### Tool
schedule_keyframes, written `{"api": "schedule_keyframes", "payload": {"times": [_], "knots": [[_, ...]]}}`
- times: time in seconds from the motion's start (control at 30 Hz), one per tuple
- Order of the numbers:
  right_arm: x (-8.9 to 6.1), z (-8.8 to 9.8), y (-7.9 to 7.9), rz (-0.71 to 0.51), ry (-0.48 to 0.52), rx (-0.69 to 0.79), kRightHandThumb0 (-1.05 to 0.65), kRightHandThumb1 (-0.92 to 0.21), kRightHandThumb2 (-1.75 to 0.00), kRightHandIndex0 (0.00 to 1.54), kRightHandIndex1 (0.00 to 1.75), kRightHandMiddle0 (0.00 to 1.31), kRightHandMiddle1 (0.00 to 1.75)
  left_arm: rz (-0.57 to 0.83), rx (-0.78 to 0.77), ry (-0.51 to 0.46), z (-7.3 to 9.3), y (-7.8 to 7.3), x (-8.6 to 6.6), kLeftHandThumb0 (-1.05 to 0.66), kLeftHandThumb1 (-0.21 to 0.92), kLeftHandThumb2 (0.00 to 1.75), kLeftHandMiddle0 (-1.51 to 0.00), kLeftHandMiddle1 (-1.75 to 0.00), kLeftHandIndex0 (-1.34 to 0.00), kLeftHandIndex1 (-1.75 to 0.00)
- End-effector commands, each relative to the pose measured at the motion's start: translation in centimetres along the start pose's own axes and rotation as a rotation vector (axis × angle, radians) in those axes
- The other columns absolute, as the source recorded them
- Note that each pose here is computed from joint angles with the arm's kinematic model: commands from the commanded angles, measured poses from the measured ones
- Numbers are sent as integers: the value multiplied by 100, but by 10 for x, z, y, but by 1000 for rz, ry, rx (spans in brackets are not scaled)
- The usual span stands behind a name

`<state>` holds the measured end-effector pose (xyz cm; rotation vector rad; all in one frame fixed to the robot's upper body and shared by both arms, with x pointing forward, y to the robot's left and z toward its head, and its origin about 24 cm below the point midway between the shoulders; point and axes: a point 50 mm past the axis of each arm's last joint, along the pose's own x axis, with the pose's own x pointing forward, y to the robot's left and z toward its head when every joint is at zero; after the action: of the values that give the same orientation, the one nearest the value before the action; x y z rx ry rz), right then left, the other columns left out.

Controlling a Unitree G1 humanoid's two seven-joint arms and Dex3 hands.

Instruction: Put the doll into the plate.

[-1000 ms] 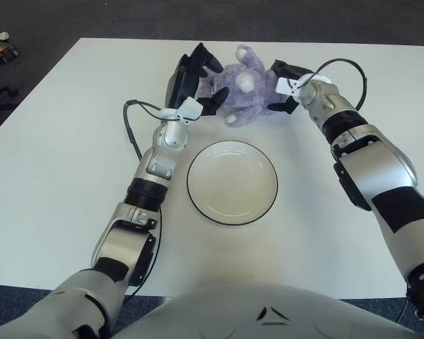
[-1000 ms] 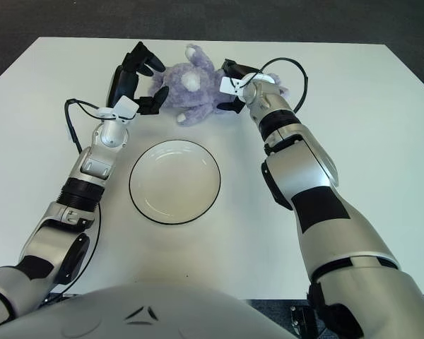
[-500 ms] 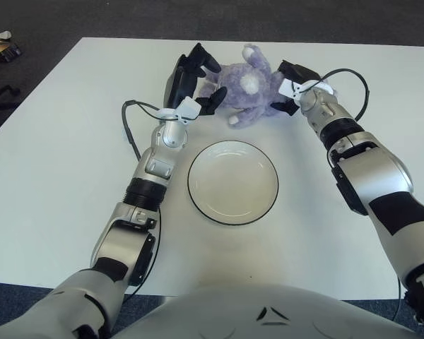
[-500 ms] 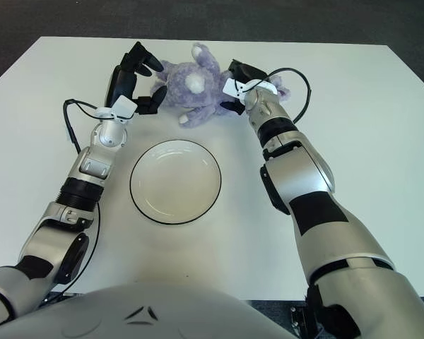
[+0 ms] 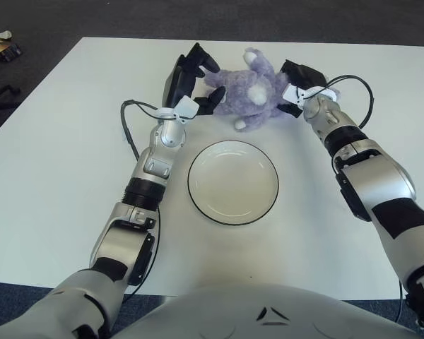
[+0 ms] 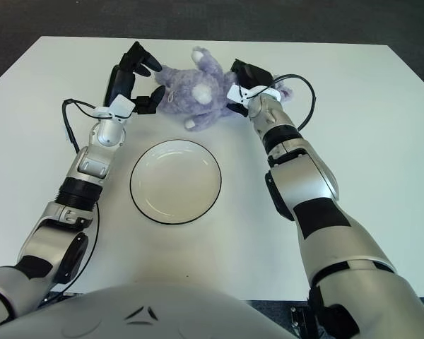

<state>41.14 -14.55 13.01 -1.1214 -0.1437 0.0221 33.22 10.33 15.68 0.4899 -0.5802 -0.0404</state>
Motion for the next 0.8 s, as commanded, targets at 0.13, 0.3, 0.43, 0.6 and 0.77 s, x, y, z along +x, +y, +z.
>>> {"api": "schedule_keyframes", "payload": {"times": [0.13, 0.3, 0.43, 0.6, 0.77], "knots": [[-4, -10, -3, -85, 29, 71, 0, 16, -174, 106, 143, 76, 175, -5, 0, -15, 0, 3, 2, -41, 55, 101, -14, -175, -42, -175], [-6, -8, -5, -132, -2, 138, 0, 14, -175, 103, 150, 74, 175, -11, 2, -15, 0, 3, 2, -40, 57, 98, -14, -175, -40, -175], [-9, -4, -7, -178, -30, 205, 0, 14, -175, 102, 151, 74, 175, -17, 11, -9, -2, 3, 3, -40, 58, 97, -13, -175, -40, -175], [-13, 1, -10, -258, -64, 236, 0, 15, -175, 104, 147, 75, 175, -18, 27, -6, -3, 5, 2, -40, 58, 97, -12, -175, -40, -175], [-15, 6, -13, -319, -93, 236, 0, 15, -175, 103, 149, 74, 175, -14, 40, -6, -5, 5, 2, -41, 57, 99, -12, -175, -41, -175]]}}
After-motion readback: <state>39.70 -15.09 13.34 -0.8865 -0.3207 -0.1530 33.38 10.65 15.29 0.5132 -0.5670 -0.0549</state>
